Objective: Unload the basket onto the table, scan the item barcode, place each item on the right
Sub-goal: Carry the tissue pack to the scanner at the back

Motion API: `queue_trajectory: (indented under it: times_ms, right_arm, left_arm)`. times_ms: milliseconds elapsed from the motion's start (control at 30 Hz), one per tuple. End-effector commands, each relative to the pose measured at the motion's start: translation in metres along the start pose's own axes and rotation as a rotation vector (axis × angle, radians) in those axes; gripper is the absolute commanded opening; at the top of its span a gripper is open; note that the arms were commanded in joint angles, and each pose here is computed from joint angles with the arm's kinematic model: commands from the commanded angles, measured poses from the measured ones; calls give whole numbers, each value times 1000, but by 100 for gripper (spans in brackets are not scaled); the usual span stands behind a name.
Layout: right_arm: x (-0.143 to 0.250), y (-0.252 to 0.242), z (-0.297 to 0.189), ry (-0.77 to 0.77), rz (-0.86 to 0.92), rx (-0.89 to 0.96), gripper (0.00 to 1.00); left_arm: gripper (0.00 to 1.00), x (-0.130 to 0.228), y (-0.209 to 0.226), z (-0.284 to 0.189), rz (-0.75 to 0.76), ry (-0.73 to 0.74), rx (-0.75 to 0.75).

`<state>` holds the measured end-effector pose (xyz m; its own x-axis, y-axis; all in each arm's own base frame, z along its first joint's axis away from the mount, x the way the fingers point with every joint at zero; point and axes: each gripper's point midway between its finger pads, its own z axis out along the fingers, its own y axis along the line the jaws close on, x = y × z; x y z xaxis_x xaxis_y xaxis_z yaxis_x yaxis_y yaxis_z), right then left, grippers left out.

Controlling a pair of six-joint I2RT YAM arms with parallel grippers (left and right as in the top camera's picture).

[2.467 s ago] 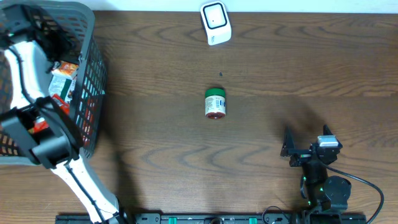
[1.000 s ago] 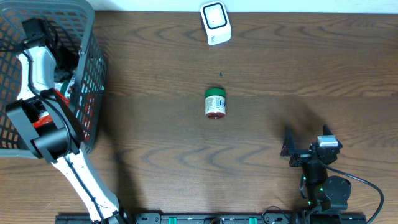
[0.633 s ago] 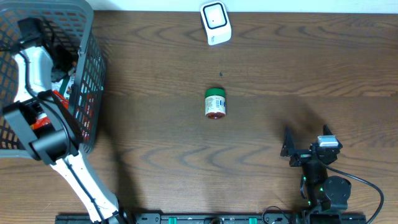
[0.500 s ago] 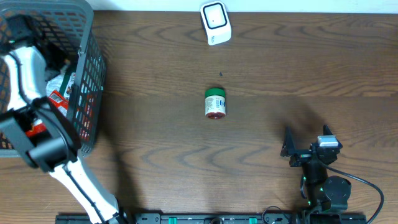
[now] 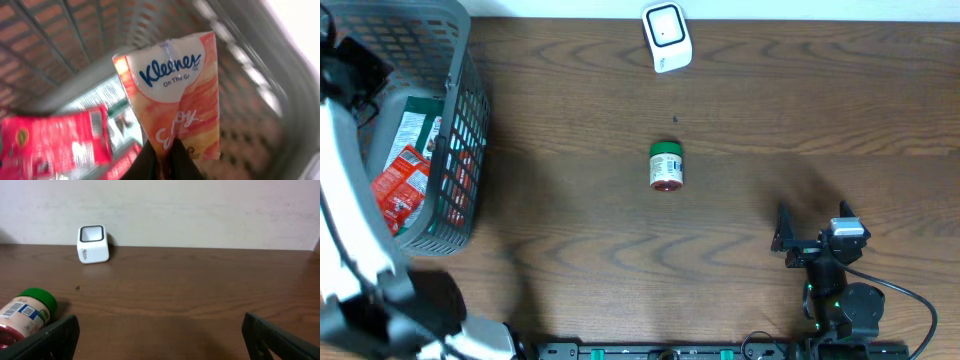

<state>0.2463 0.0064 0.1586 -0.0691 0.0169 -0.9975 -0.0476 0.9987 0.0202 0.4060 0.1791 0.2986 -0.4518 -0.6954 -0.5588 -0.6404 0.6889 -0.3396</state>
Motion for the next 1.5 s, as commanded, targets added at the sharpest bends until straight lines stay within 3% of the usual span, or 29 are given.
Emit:
queue_trajectory:
  times_ms: [0, 100, 333, 633, 800, 1000, 1100, 1467]
  right_arm:
    - [1, 1, 0, 1, 14, -6, 99]
    - [1, 1, 0, 1, 14, -6, 99]
    - [1, 1, 0, 1, 14, -6, 99]
    - [1, 2, 0, 1, 14, -8, 99]
    - [1, 2, 0, 1, 14, -8, 99]
    - [1, 2, 0, 1, 14, -9, 99]
    - [1, 2, 0, 1, 14, -9, 99]
    - [1, 2, 0, 1, 14, -8, 99]
  left_arm:
    - [7, 28, -43, -55, 114, 66, 247]
    - [7, 70, -66, -78, 198, 190, 351]
    - [7, 187, -130, -84, 468, 470, 450]
    - [8, 348, -230, -75, 770, 621, 667]
    - [8, 418, -260, -55, 887, 610, 652]
    - [8, 483, -273, -17, 981, 573, 579]
    - [8, 506, -267, 8, 944, 570, 483]
    - [9, 531, -250, 51, 908, 581, 351]
